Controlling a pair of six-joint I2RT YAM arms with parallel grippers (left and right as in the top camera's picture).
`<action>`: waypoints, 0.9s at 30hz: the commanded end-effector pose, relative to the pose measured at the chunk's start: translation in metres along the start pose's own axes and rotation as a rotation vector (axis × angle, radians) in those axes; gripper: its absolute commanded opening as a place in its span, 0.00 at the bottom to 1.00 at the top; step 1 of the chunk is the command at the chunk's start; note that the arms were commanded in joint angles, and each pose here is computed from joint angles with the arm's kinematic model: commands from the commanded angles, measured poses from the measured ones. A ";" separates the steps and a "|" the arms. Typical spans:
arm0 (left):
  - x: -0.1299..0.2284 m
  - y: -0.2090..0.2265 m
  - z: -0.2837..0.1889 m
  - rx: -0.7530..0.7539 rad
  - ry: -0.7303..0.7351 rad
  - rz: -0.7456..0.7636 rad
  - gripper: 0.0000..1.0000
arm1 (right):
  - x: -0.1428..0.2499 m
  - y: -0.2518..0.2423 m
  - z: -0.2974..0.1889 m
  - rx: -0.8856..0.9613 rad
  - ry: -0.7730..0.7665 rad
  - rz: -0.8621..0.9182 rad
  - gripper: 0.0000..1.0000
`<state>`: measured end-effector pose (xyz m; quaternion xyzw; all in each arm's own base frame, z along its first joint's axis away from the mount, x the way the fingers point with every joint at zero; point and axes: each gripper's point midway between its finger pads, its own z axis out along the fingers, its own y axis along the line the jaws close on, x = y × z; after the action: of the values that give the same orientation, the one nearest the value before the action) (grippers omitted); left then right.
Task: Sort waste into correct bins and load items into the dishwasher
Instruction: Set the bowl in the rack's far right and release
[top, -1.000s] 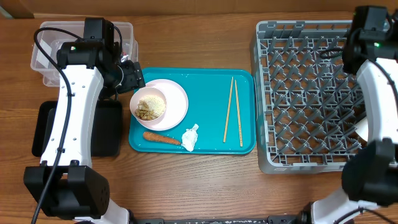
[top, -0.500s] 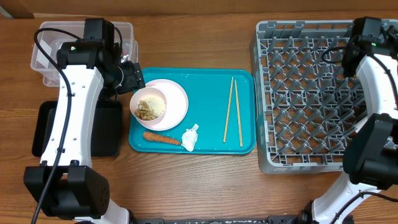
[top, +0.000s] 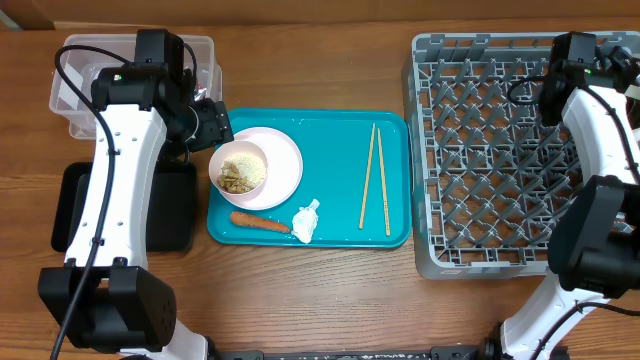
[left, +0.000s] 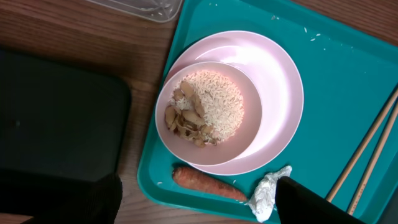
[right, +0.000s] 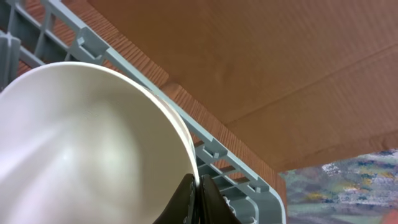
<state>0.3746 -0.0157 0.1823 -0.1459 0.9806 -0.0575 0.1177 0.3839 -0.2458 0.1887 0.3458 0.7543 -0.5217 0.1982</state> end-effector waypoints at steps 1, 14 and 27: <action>-0.004 -0.002 -0.008 0.004 -0.030 0.003 0.81 | 0.000 -0.002 0.002 0.039 -0.013 0.018 0.04; -0.005 -0.003 -0.008 0.006 -0.035 0.007 0.84 | -0.019 -0.041 -0.008 0.282 -0.108 -0.132 0.04; -0.004 -0.002 -0.008 0.003 -0.028 0.007 0.85 | 0.003 -0.015 -0.004 0.118 -0.022 -0.225 0.04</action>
<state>0.3745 -0.0157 0.1823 -0.1457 0.9806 -0.0575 0.1175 0.3665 -0.2495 0.2075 0.2710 0.7432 -0.5984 0.1270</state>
